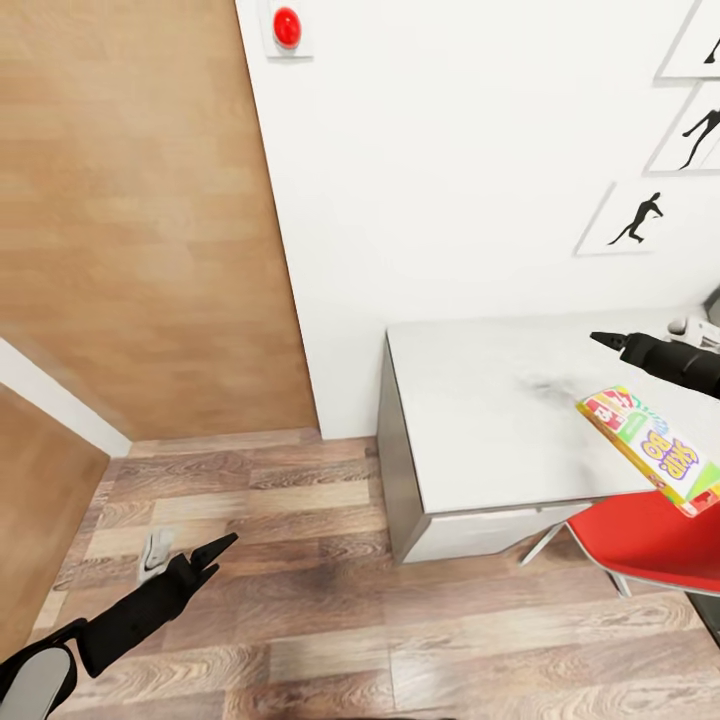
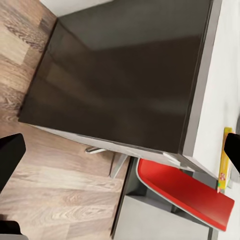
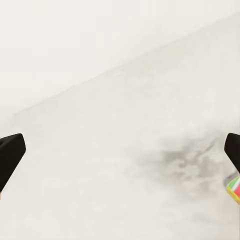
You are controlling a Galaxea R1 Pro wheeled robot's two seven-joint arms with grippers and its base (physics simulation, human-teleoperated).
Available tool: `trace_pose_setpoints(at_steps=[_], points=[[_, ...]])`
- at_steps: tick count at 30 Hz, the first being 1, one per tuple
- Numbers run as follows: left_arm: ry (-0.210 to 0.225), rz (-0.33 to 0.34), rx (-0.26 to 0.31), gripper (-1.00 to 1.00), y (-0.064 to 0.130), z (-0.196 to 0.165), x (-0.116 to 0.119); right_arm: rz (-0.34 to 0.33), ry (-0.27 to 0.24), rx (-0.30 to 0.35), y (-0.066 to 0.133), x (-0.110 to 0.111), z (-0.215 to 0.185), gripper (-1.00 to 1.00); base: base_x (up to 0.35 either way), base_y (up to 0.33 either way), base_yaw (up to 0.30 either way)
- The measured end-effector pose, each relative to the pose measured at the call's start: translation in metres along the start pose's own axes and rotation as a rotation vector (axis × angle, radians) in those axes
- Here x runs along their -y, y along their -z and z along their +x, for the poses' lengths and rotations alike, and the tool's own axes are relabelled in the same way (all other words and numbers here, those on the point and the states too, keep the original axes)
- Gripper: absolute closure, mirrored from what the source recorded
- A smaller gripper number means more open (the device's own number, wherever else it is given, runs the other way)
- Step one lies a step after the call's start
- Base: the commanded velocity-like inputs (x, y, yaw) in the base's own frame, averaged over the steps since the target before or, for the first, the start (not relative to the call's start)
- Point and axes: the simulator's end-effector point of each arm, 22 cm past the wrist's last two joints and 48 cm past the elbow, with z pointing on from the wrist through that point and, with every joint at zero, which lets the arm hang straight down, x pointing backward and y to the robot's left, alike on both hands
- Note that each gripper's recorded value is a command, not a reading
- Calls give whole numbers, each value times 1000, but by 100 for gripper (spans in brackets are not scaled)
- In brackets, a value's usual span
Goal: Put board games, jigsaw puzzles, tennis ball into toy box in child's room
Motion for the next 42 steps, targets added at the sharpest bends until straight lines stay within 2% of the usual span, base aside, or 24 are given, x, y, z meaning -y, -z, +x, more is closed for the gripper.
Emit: trace_pose_setpoints(at_steps=[7,12,14,23,34,42], points=[[0,1,5,-100,3,1,1,13,-15,0,3,6,-1,-100,0,0,93],[2,-1,7,-100,5,3,0,37,-46,-19,0,20,7,-100,0,0,86],[3,-2,8,-100,5,3,0,59,-70,-31,-3,34,13,-100,0,0,83],[1,5,12,-100,7,3,3,107,-131,-18,-11,63,10,-100,0,0,79],[-3,3,14,-100,8,4,4,146,-134,-37,-13,80,20,-100,1,-13,31],[-20,-17,10,-100,8,6,0,158,-134,-41,-11,87,21,-100,37,-178,7]])
